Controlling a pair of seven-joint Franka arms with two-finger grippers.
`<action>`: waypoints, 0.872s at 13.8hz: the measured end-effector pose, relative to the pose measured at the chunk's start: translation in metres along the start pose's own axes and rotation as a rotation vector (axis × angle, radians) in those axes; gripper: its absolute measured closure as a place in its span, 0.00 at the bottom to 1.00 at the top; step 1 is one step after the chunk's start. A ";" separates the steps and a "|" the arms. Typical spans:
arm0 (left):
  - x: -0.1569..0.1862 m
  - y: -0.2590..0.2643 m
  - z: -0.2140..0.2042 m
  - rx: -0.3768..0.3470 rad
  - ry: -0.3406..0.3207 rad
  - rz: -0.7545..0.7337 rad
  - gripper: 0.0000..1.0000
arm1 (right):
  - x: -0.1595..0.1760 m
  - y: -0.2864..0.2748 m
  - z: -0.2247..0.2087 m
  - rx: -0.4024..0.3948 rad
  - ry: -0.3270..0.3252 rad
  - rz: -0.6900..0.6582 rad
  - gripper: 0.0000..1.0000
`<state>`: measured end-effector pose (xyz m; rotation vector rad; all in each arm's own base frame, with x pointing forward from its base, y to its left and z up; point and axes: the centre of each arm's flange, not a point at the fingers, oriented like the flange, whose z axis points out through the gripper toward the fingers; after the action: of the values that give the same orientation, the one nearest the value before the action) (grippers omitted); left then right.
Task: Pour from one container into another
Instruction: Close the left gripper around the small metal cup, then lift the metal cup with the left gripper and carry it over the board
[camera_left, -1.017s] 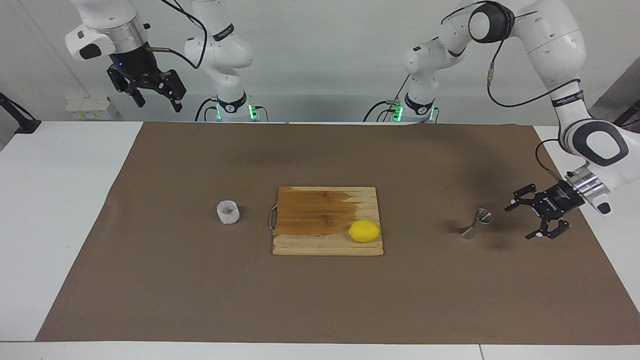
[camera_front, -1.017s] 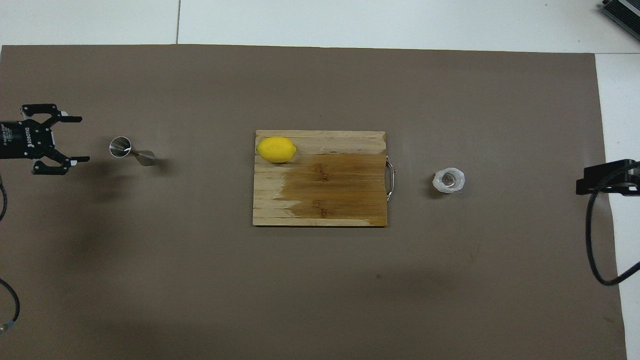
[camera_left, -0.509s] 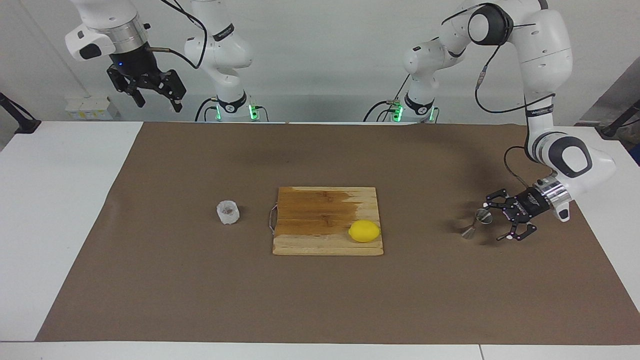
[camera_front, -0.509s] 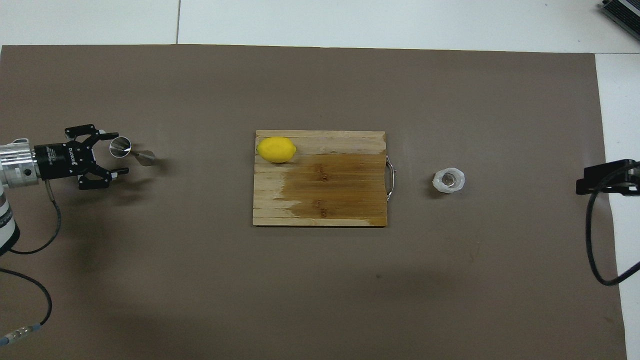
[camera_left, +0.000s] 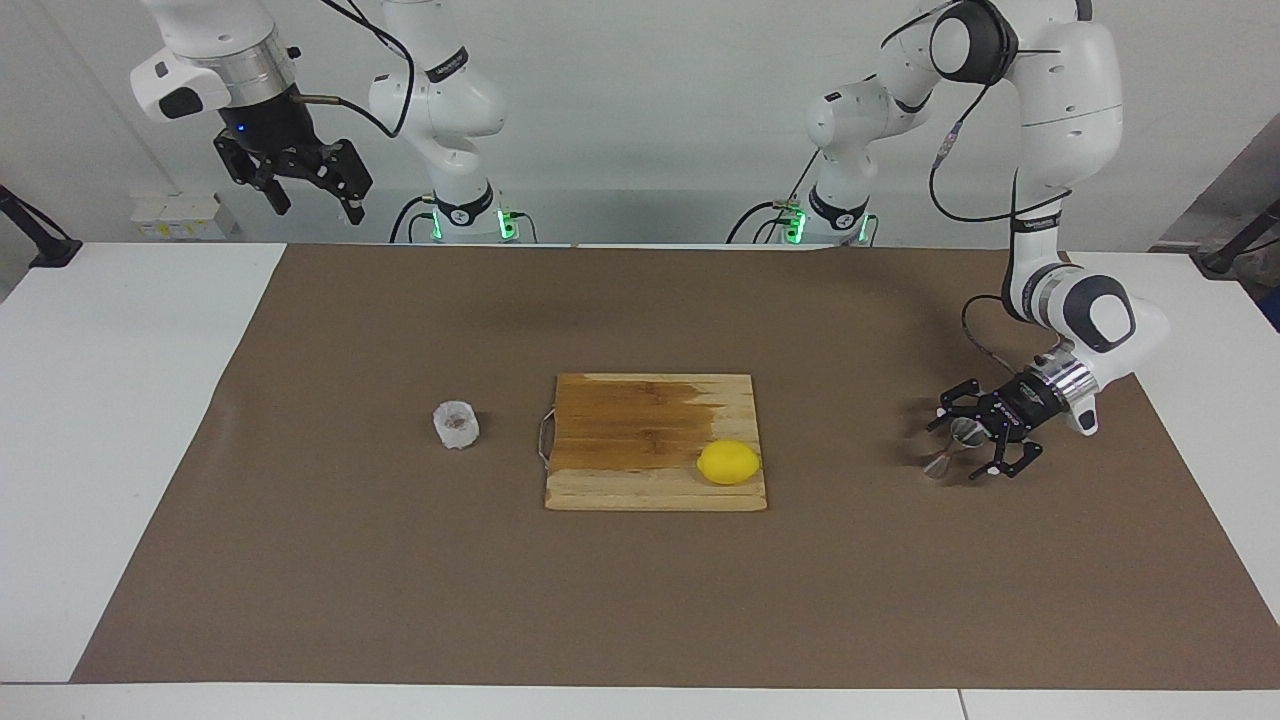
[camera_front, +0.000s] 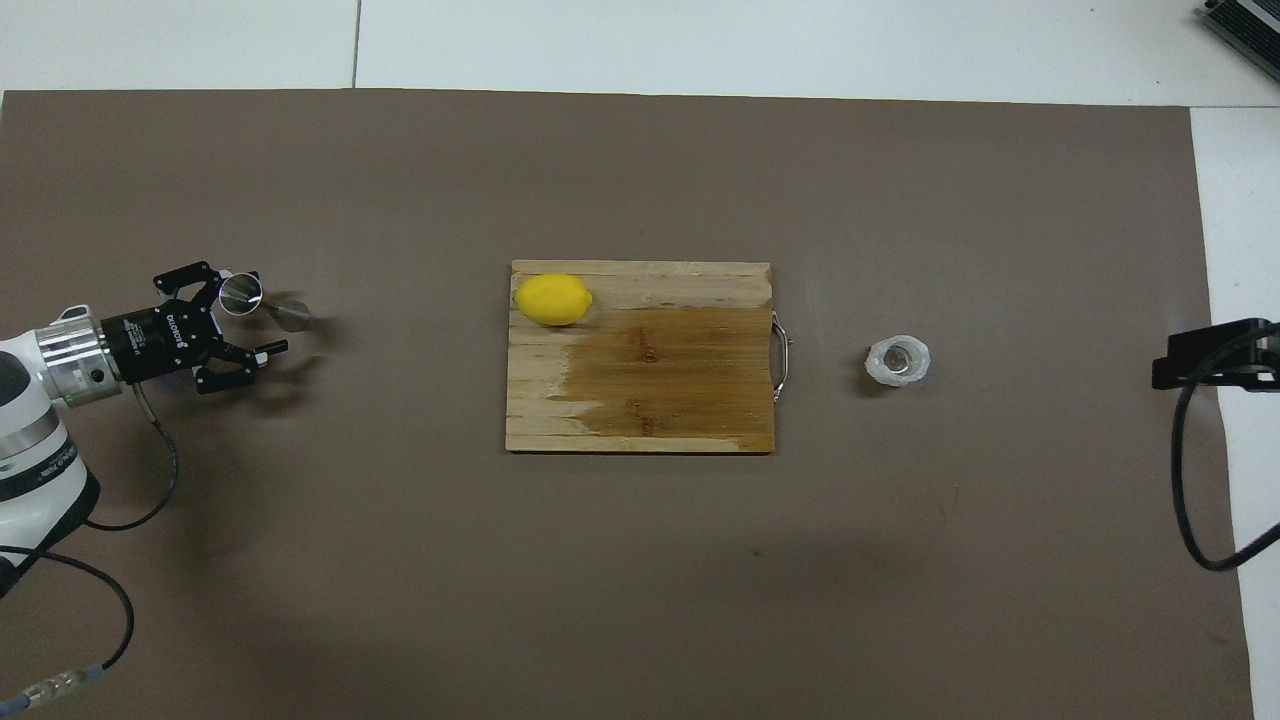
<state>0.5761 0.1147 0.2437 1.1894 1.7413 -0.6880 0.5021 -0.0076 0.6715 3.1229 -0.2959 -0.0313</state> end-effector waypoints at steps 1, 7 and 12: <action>0.003 -0.005 0.000 -0.014 -0.014 0.008 0.00 | 0.000 0.000 0.000 0.000 0.000 0.000 0.00; 0.003 -0.009 -0.007 -0.077 -0.055 -0.001 0.47 | 0.000 0.000 0.000 0.000 0.000 0.000 0.00; -0.001 -0.005 -0.024 -0.109 -0.112 -0.002 0.80 | 0.000 0.000 0.000 0.000 0.000 0.000 0.00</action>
<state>0.5626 0.1318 0.2550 1.0556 1.6652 -0.6407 0.5021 -0.0076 0.6715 3.1229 -0.2959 -0.0313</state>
